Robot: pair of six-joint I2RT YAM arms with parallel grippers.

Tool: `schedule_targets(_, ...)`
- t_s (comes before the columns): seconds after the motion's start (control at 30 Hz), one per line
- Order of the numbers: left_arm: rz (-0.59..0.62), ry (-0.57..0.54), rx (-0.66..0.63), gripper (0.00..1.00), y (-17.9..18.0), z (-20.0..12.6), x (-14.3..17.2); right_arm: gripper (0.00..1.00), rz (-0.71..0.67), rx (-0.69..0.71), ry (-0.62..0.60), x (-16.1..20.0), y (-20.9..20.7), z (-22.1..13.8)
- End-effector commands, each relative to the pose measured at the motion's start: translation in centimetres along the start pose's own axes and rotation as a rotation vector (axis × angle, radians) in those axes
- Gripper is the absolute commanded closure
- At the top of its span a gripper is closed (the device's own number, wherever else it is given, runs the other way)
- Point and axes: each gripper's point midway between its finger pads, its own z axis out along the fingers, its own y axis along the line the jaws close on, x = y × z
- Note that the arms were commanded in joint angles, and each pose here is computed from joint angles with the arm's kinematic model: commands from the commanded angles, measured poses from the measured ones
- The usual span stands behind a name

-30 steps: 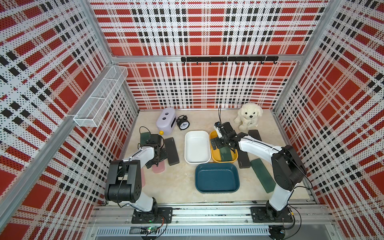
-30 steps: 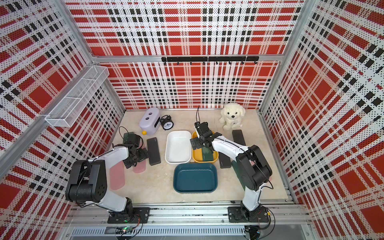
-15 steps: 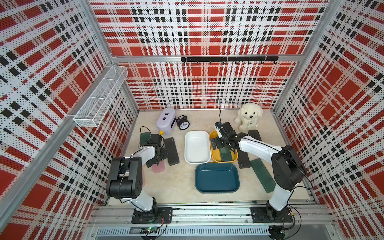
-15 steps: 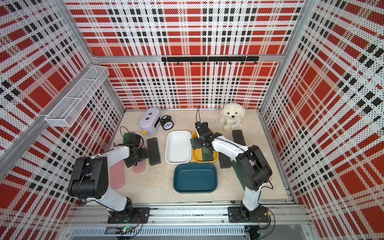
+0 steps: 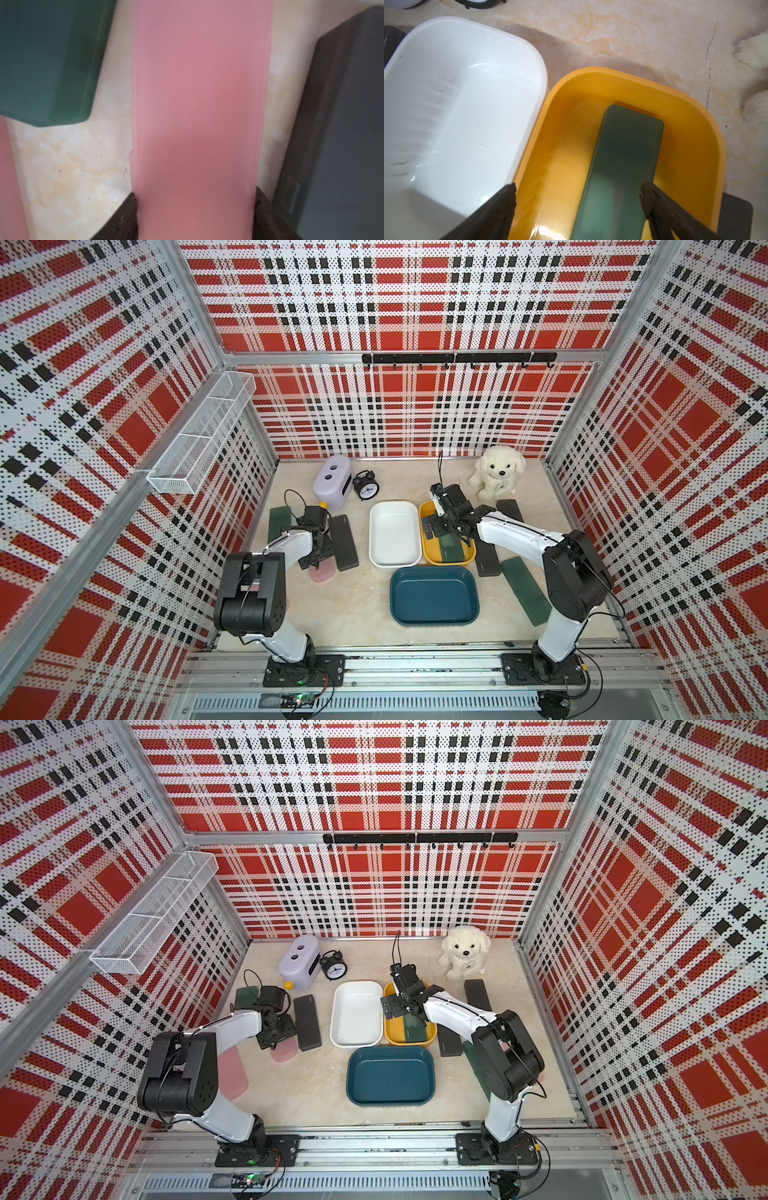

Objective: Place the pencil cases by color into the storage box
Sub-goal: Pick up the pencil case from the center of the board.

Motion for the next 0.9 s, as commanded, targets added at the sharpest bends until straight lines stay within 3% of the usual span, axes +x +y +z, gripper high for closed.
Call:
schedule_targets(0.0, 0.029, 0.037, 0.012, 0.56, -1.1, -0.4, 1.3, 0.00, 0.003, 0.007, 0.000, 0.1, 0.0, -0.3)
schedule_targets(0.57, -0.012, -0.117, 0.015, 0.55, -1.3, -6.6, -1.4, 0.00, 0.013, -0.001, -0.027, -0.5, 0.3, -1.7)
schedule_targets(0.73, 0.015, -0.198, 0.078, 0.55, -3.4, -9.8, -2.4, 0.00, 0.013, 0.011, -0.052, -1.0, -0.1, -2.8)
schedule_targets(0.87, 0.101, -0.258, 0.127, 0.54, -6.2, -12.5, -2.5, 0.00, 0.009, 0.038, -0.072, -1.3, -0.7, -3.9)
